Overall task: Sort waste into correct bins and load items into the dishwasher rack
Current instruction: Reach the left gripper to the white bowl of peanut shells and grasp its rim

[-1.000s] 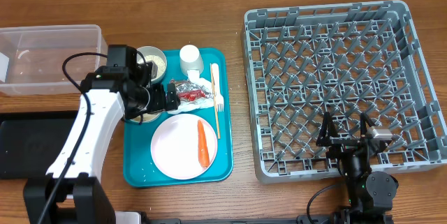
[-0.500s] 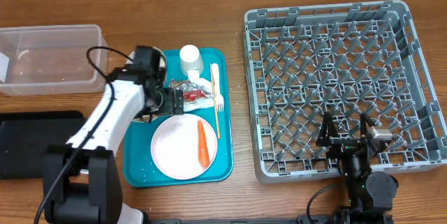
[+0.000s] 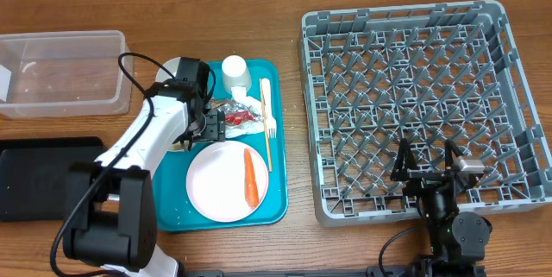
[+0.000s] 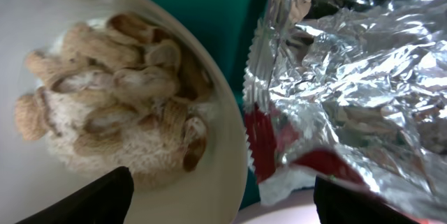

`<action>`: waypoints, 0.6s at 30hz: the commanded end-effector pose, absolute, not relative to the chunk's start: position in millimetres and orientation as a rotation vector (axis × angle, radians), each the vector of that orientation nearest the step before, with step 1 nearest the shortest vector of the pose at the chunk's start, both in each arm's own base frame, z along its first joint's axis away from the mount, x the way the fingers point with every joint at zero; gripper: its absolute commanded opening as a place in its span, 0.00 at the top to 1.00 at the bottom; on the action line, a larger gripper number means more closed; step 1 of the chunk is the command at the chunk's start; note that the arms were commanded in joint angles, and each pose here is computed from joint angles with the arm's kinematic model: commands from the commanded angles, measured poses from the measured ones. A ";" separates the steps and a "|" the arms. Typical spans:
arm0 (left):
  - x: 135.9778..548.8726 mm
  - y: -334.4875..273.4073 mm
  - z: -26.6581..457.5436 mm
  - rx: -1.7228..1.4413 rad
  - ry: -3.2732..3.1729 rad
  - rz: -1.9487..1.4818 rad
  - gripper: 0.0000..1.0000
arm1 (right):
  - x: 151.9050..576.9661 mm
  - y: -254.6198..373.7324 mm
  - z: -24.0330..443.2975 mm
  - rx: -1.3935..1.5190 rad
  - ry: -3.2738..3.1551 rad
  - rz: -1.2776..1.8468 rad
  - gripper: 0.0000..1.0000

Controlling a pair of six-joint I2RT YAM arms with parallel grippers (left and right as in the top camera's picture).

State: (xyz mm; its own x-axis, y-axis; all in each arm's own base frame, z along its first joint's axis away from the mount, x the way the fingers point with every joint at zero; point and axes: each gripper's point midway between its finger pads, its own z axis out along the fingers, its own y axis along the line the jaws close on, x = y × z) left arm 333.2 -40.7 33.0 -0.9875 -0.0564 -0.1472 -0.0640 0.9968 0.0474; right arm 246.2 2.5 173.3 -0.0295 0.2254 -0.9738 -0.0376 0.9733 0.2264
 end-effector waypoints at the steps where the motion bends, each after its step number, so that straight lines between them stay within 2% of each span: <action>1: 342.3 -44.8 32.2 -0.045 2.981 0.042 0.18 | 246.3 -0.6 171.6 0.152 1.583 0.194 0.00; 7: 344.5 -45.3 24.6 0.019 2.989 0.048 0.39 | 246.3 -0.7 171.6 0.152 1.583 0.194 0.00; 11: 346.8 -45.5 25.1 0.019 2.980 0.046 0.41 | 246.3 -0.6 171.6 0.152 1.583 0.194 0.00; 15: 347.1 -44.0 25.2 0.018 2.978 0.059 0.52 | 246.3 -0.6 171.6 0.152 1.583 0.194 0.00; 18: 348.3 -39.3 25.7 0.018 2.970 0.100 0.54 | 246.3 -0.6 171.4 0.152 1.583 0.194 0.00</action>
